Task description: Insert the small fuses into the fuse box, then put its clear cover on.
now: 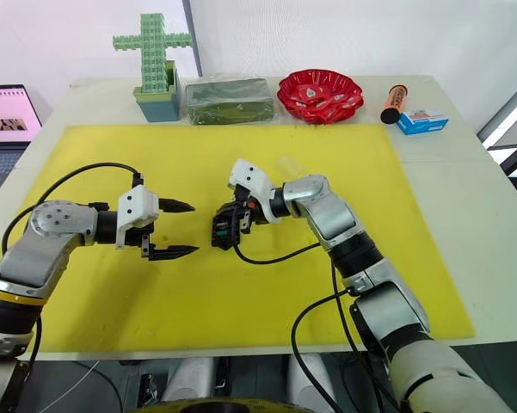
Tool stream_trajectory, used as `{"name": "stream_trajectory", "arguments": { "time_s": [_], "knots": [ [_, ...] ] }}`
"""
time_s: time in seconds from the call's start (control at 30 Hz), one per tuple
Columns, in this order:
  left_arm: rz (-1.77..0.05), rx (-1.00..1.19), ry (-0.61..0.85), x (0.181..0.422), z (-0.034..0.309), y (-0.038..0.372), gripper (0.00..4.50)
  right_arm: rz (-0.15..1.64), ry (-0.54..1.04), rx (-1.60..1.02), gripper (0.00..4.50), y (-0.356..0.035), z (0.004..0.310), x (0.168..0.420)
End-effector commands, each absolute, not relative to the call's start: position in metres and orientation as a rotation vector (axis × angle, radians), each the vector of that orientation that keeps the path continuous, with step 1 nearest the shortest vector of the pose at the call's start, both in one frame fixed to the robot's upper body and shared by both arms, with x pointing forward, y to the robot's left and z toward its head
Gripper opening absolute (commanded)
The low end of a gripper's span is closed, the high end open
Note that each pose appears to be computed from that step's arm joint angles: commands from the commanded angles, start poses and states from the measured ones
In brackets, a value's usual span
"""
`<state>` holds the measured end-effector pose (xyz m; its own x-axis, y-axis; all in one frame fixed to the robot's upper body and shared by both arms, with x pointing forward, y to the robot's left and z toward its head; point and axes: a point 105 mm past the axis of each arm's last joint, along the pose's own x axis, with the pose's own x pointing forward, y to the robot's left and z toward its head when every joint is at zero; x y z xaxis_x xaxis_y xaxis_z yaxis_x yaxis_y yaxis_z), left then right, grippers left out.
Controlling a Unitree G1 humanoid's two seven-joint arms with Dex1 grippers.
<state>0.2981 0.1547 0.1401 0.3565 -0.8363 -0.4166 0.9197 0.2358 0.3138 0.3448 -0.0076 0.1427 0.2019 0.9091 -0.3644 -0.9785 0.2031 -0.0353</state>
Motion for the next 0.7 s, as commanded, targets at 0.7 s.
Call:
{"name": "stream_trajectory", "arguments": {
  "time_s": [0.7],
  "knots": [
    [-1.143,0.502,0.324,0.284,0.173,0.202,4.5,1.179,0.209,-0.603,0.99,-0.165,0.191,0.289]
  ]
}}
